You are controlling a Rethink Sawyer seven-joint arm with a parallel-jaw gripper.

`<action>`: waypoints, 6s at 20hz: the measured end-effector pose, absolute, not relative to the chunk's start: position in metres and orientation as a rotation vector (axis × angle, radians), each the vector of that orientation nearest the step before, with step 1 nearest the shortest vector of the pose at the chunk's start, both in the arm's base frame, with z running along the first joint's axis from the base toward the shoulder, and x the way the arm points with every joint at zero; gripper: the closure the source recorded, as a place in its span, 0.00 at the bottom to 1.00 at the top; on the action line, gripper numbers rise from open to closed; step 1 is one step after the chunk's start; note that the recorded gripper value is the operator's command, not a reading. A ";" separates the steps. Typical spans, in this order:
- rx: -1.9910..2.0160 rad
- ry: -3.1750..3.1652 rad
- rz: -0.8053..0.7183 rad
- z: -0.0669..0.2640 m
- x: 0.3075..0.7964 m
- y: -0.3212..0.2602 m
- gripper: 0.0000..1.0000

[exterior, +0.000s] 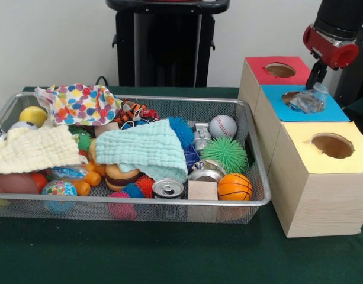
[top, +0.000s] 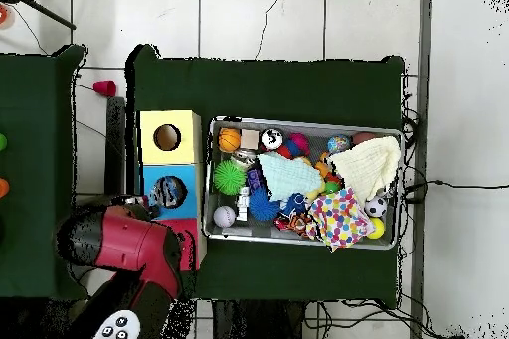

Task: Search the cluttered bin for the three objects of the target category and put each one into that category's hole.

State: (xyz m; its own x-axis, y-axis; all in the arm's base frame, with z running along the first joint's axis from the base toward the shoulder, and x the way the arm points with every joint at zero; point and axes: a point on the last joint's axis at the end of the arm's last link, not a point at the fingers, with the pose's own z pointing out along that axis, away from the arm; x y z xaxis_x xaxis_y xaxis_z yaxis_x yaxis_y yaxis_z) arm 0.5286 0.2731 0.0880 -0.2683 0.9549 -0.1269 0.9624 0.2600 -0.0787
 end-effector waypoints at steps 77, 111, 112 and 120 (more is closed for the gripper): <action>1.341 2.402 -0.332 0.140 0.635 -0.124 1.00; 1.168 2.263 -0.618 0.094 0.570 -0.173 0.00; 1.165 2.208 -0.563 0.089 0.572 -0.183 0.00; 1.191 2.118 -0.468 0.074 0.570 -0.193 0.00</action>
